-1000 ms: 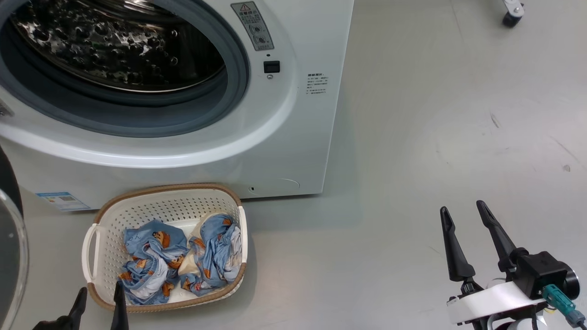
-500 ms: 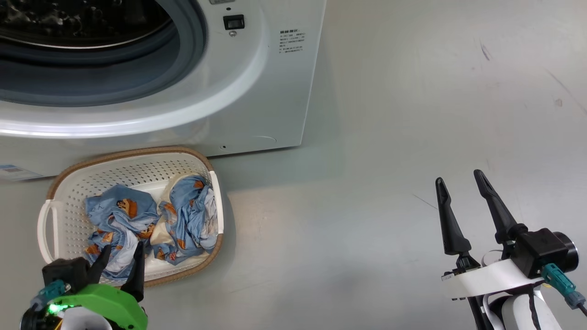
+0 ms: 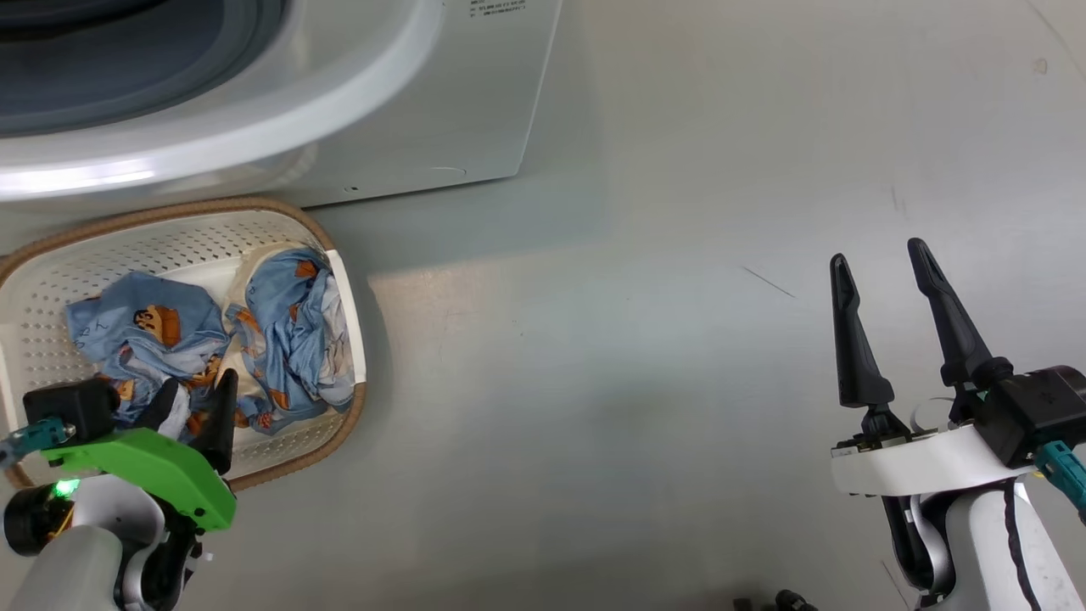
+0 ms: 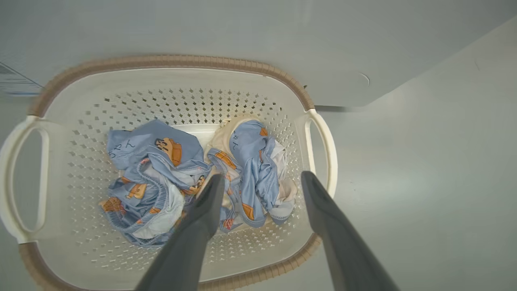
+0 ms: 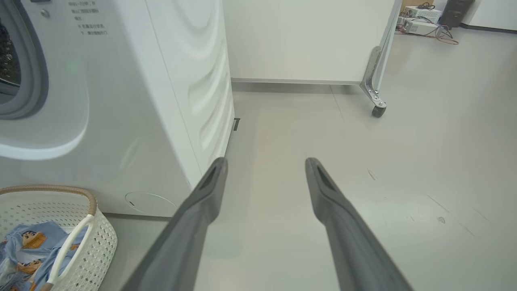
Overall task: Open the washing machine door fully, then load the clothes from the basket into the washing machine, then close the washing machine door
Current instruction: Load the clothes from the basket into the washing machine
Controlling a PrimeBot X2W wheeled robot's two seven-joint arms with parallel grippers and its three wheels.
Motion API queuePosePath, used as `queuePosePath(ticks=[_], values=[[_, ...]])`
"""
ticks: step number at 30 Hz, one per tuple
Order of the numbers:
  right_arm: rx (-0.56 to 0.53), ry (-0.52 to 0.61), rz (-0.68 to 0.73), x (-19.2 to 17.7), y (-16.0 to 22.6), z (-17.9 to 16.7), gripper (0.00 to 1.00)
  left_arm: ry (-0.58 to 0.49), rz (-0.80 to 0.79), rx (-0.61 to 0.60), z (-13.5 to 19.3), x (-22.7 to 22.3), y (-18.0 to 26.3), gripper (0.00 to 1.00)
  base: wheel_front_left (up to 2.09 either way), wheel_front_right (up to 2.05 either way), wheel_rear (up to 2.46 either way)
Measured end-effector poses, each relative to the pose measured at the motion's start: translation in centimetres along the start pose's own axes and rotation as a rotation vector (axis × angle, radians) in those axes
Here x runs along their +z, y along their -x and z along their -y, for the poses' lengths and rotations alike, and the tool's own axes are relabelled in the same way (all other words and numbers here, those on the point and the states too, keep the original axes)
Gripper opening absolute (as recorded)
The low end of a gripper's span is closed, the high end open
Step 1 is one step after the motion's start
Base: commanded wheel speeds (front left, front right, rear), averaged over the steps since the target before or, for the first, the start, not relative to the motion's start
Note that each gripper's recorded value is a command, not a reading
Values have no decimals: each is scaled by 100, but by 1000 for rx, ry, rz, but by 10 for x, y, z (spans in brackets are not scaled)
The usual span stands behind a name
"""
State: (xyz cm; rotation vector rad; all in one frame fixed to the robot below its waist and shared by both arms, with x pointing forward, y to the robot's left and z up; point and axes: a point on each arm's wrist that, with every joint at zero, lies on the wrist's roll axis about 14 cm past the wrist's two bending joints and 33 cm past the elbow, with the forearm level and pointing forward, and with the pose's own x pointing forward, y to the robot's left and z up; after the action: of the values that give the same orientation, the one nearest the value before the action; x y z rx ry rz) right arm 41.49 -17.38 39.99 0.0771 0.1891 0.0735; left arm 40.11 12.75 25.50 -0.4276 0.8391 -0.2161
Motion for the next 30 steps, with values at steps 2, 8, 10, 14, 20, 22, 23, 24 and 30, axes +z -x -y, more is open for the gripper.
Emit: queuePosePath(ticks=[2, 8, 10, 14, 20, 22, 23, 24, 30], values=[[-9, 4, -14, -5, -2, 4, 100, 22, -41, 0, -2, -9, -7, 100, 0, 0, 0], [-26, 19, -48, -18, -6, 10, 100, 44, -88, -3, -8, -15, -28, 100, 0, 0, 0], [-30, 25, -60, -23, -6, 12, 100, 64, -106, 1, -11, -18, -35, 100, 0, 0, 0], [-33, 27, -78, -30, -9, 13, 100, 94, -144, 1, -14, -26, -44, 100, 0, 0, 0], [-30, 42, -100, -40, -14, 14, 100, 108, -187, -11, -14, -34, -60, 100, 0, 0, 0], [-28, 43, -111, -45, -15, 14, 100, 116, -196, -19, -13, -36, -65, 100, 0, 0, 0], [-27, 43, -117, -47, -15, 14, 100, 123, -197, -21, -13, -36, -68, 100, 0, 0, 0], [-26, 43, -121, -49, -16, 14, 100, 129, -199, -21, -13, -37, -70, 100, 0, 0, 0], [-29, 48, -155, -64, -19, 14, 100, 131, -226, -30, -16, -44, -84, 100, 0, 0, 0]])
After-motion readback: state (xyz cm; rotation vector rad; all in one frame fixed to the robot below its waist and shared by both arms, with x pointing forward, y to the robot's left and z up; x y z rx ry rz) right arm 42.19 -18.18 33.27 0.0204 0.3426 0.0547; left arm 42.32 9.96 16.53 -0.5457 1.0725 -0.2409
